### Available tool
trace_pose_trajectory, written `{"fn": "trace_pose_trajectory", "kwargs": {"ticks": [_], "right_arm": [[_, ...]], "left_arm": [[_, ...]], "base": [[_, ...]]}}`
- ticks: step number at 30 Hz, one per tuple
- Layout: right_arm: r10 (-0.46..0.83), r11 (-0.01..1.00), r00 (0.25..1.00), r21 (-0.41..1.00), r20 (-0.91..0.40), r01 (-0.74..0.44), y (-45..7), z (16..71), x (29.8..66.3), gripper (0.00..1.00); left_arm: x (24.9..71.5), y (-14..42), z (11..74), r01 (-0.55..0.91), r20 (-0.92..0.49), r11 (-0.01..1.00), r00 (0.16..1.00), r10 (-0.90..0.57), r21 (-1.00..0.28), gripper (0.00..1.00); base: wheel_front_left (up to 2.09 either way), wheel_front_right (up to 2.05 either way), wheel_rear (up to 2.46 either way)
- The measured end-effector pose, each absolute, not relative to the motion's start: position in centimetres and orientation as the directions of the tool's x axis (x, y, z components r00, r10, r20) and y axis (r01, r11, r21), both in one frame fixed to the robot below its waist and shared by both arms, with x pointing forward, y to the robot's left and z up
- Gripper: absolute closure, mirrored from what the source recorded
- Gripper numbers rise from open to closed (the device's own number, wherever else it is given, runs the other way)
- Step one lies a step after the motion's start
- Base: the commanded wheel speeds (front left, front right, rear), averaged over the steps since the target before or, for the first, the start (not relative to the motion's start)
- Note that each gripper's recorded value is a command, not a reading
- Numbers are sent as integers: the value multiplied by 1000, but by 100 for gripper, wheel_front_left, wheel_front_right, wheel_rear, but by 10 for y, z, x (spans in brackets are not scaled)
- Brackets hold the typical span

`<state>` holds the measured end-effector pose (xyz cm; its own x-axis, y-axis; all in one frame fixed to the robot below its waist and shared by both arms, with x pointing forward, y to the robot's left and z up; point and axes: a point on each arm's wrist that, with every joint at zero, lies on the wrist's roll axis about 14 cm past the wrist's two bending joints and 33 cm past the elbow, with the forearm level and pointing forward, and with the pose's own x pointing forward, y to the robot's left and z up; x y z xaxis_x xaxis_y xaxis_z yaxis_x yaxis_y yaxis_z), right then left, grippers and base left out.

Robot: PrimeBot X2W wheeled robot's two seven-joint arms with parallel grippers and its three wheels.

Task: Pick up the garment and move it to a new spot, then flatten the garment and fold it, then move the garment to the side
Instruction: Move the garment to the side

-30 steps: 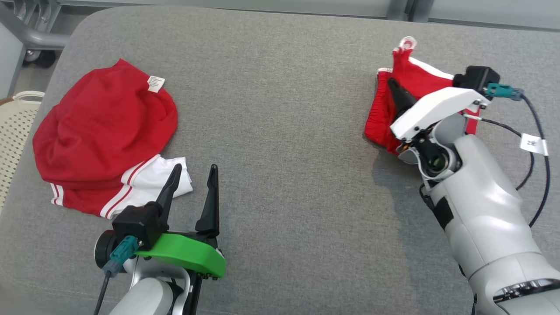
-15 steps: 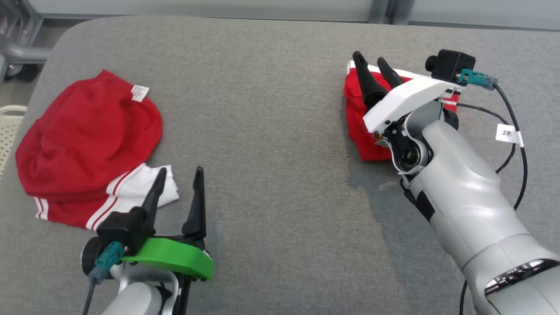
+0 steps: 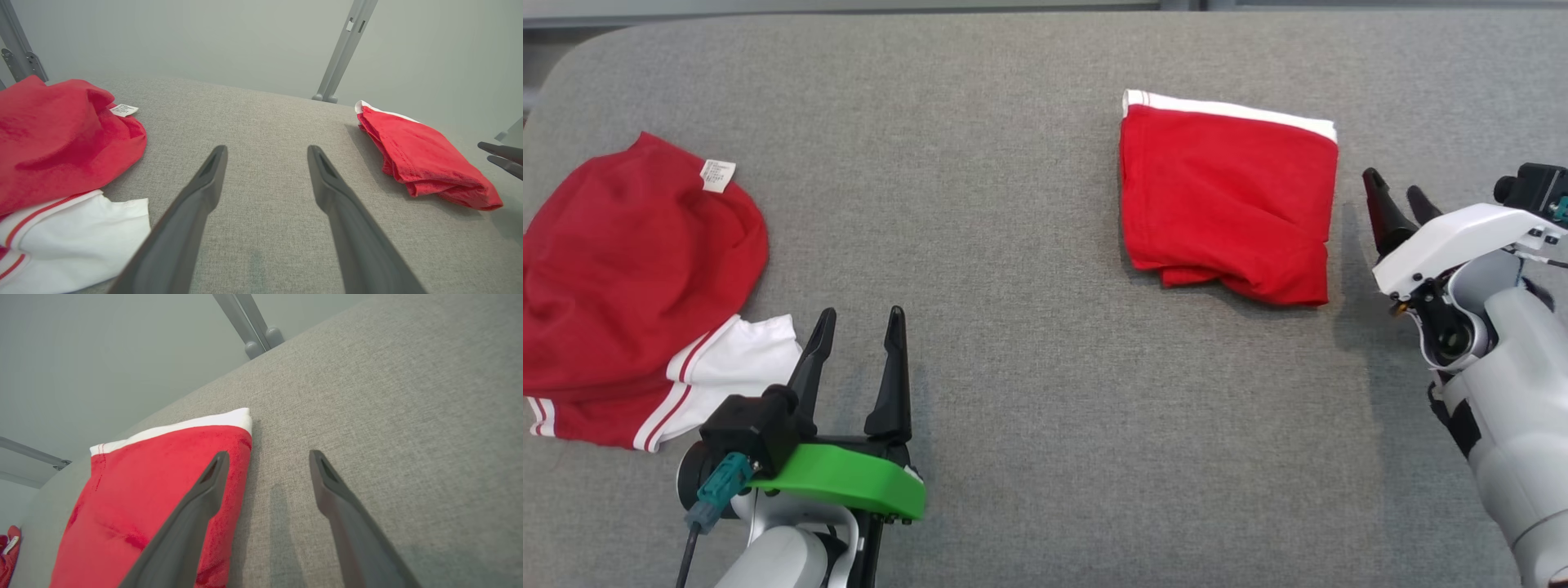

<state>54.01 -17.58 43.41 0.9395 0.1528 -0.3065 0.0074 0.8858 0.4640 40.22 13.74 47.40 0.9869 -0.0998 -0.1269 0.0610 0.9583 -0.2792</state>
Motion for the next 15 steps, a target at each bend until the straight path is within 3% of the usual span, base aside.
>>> {"fn": "trace_pose_trajectory", "kwargs": {"ticks": [6, 13, 14, 15], "right_arm": [[232, 823, 902, 568, -364, 18, -142, 416, 543, 0], [340, 840, 799, 542, -496, -21, -114, 390, 529, 0], [359, 833, 788, 552, -500, -29, -109, 392, 529, 60], [376, 828, 779, 559, -503, -39, -104, 393, 528, 100]], "left_arm": [[405, 151, 470, 22, -135, 965, 989, -59, -262, 0], [399, 169, 472, -39, -131, 965, 991, 5, -259, 0], [398, 170, 473, -44, -128, 964, 992, 11, -262, 0], [397, 171, 473, -48, -127, 964, 992, 15, -263, 0]], "base": [[0, 0, 0], [0, 0, 0], [0, 0, 0], [0, 0, 0]]}}
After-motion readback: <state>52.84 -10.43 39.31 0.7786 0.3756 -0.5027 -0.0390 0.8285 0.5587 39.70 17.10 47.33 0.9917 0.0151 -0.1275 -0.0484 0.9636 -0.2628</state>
